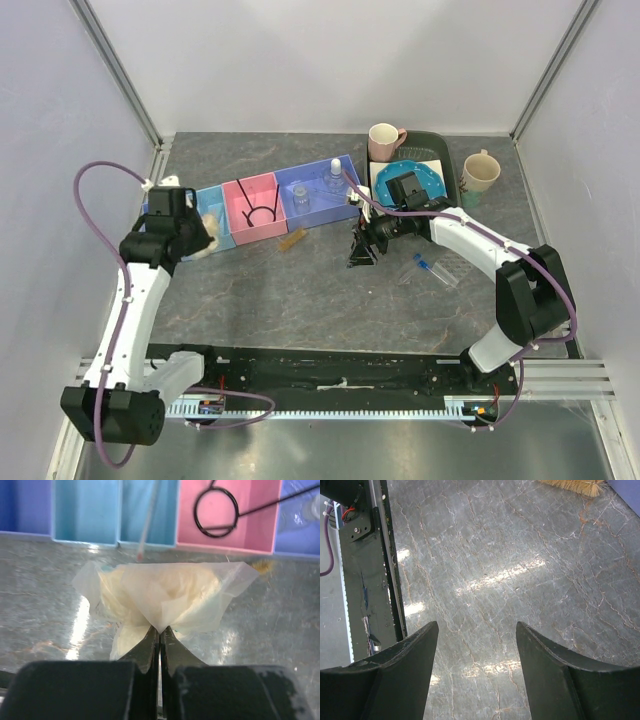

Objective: Organize the chemistry lab equipment

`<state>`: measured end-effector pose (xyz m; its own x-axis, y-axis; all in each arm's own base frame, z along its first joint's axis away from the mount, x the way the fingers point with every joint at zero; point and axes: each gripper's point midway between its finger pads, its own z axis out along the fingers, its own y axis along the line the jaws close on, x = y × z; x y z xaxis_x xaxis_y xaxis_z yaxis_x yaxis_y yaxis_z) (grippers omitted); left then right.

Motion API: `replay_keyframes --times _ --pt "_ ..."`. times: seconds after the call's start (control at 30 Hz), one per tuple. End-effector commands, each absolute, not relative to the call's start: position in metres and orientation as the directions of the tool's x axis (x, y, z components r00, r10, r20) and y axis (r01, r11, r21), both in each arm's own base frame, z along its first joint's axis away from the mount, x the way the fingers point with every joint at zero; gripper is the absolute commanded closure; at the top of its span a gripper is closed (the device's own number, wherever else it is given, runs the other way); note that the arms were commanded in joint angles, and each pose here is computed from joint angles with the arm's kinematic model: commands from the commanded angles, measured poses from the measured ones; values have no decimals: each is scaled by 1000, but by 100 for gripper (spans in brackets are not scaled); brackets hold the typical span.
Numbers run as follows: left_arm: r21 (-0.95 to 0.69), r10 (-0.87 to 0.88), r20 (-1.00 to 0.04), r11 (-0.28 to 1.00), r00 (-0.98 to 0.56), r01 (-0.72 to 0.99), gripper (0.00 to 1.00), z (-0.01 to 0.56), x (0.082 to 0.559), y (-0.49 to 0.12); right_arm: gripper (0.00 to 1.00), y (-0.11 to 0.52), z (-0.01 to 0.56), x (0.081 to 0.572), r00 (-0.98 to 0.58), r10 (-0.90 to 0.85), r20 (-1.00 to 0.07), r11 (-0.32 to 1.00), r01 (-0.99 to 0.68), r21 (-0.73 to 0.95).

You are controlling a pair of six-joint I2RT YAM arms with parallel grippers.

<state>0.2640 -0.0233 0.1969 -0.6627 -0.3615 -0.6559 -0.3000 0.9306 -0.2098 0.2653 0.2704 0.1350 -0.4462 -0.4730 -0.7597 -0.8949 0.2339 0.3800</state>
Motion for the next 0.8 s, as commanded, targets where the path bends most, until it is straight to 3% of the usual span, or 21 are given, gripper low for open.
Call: replay_keyframes --times 0.0,0.27,0.6,0.77 --pt "-197 -327 -684 944 -653 -265 98 212 287 -5 28 276 144 270 -410 -458 -789 200 -912 358" --pt "-181 -388 -653 914 -651 -363 98 187 352 44 27 277 150 271 -400 -450 -799 195 -917 349" --pt "-101 -382 -592 909 -709 -405 98 140 400 80 26 280 154 271 -394 -445 -804 184 -919 348" --pt "-52 -389 -536 901 -749 -430 89 109 405 89 25 280 155 271 -387 -446 -807 183 -922 341"
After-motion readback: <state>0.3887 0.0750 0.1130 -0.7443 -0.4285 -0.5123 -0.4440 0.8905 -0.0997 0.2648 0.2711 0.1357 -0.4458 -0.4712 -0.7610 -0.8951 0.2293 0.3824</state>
